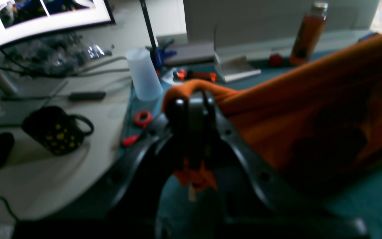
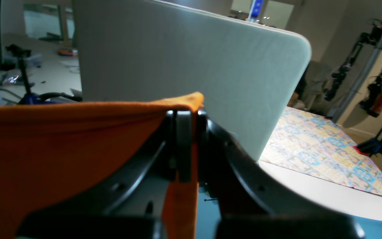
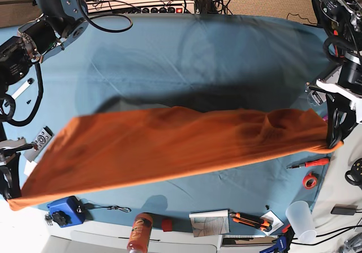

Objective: Layout the t-shirt on the table in an organized manner, then fold the t-shirt properly
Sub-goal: 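Lift the shirt with both grippers and swing it across the table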

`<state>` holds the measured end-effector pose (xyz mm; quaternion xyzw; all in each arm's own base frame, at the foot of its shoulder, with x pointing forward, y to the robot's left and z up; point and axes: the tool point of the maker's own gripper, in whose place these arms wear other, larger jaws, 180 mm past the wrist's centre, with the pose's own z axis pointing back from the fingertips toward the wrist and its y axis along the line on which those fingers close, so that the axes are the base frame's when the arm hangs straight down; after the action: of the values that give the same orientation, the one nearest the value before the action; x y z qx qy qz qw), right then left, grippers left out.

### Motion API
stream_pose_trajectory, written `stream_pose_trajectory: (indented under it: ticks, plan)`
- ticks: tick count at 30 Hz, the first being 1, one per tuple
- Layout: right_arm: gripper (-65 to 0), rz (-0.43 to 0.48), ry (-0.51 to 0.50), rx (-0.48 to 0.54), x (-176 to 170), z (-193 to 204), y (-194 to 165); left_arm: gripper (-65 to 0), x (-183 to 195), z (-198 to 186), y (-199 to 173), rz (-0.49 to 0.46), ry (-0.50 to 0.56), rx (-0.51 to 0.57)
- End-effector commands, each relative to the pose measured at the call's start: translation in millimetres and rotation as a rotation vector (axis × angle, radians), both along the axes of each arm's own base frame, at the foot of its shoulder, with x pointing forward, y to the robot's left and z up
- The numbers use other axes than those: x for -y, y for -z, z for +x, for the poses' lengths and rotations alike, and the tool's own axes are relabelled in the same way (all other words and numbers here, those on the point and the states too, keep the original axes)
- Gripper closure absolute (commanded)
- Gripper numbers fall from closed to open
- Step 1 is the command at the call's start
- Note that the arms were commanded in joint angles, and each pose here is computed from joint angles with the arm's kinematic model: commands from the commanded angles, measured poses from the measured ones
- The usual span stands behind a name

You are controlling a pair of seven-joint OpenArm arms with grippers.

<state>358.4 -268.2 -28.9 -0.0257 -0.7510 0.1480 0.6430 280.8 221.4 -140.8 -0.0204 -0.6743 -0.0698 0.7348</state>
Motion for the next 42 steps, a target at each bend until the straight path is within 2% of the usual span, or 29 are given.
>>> stream_pose_trajectory:
  ticks: [1,4,11,14,17,20,22,25,29,32,35,39,42]
  plan:
    - [0.0,-0.005,-0.005,0.062,0,-3,-18,0.0,1,-1,-8,0.01,0.002,0.026]
    - [0.0,0.019,-0.021,0.057,-3,-3,-17,0.0,2,-1,-6,-0.01,-0.003,0.027]
    - [0.0,0.077,-0.172,0.028,-29,-11,-7,0.0,11,0,-5,-0.099,-0.012,0.049]
    - [0.0,0.081,-0.187,0.025,-31,-12,-7,0.0,18,5,-21,-0.148,0.022,0.115]
    - [0.0,0.071,-0.149,0.003,-25,-7,-2,0.0,27,17,-37,-0.131,0.046,0.164]
    - [0.0,0.104,-0.132,-0.033,-16,13,9,0.0,50,33,-51,-0.096,0.106,0.202]
    - [0.0,0.14,-0.144,-0.077,-14,33,20,0.0,60,58,-35,-0.119,0.14,0.16]
    - [0.0,0.188,-0.137,-0.132,-7,71,33,0.0,69,98,-26,-0.138,0.151,0.162]
    - [0.0,0.264,-0.138,-0.188,-1,124,36,0.0,90,154,-21,-0.098,0.203,0.096]
    - [0.0,0.331,-0.173,-0.211,-4,156,24,0.0,92,197,-28,-0.086,0.186,0.061]
    - [0.0,0.376,-0.206,-0.169,-5,172,-11,0.0,85,227,-56,-0.098,0.165,0.065]
    - [0.0,0.347,-0.224,-0.099,-6,170,-65,0.0,77,236,-95,-0.066,0.166,0.057]
    - [0.0,0.308,-0.221,-0.084,-8,163,-84,0.0,75,235,-110,-0.075,0.187,0.06]
